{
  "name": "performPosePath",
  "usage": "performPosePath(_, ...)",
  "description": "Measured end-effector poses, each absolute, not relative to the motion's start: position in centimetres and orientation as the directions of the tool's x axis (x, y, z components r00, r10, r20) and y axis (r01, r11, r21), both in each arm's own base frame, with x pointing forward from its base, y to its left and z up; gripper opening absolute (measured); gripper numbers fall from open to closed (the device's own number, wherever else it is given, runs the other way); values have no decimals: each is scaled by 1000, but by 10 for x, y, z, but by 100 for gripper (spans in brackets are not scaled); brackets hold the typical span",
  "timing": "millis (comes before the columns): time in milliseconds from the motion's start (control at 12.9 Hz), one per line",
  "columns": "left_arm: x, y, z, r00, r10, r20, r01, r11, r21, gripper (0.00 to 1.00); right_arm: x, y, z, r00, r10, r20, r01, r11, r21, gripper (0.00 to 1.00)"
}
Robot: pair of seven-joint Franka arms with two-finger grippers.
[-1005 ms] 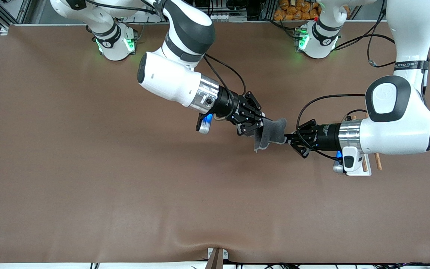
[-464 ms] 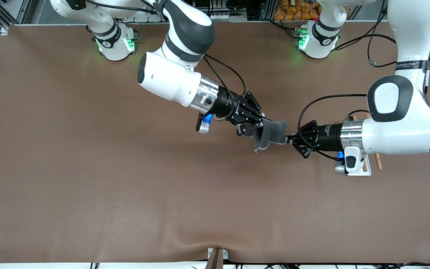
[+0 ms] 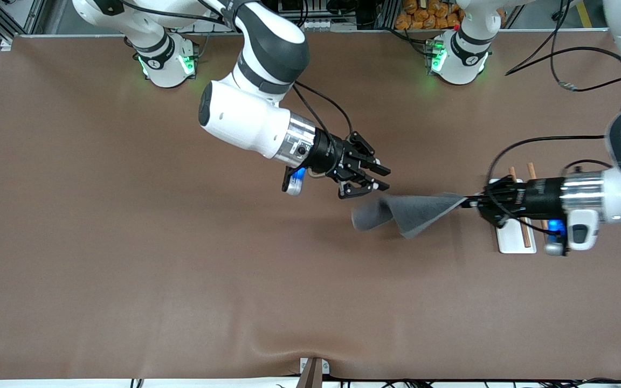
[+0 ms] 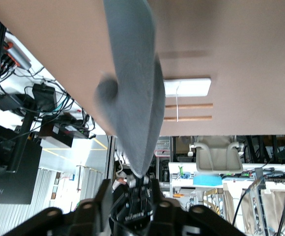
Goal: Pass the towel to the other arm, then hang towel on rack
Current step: 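Open the right gripper while the left gripper carries the towel to the rack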
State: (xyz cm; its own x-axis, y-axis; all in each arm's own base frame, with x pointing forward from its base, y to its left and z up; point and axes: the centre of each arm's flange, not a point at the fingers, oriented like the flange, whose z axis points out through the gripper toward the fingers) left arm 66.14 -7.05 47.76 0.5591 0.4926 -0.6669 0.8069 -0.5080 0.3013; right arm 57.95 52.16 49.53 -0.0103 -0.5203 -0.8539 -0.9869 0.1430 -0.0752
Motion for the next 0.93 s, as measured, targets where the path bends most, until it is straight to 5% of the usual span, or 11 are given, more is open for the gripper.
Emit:
performPosePath(386, 654, -39, 501, 611, 475, -633, 762, -569, 309, 2, 587, 512, 480, 98, -646, -757, -985, 45, -166, 100)
performPosePath(695, 645, -11, 502, 765, 427, -482, 600, -744, 294, 2, 601, 482, 478, 414, -760, -502, -902, -267, -340, 100)
performPosePath(927, 639, -5, 503, 851, 374, -370, 462, -867, 185, 2, 620, 431, 481, 574, -710, -409, -818, -472, -328, 100)
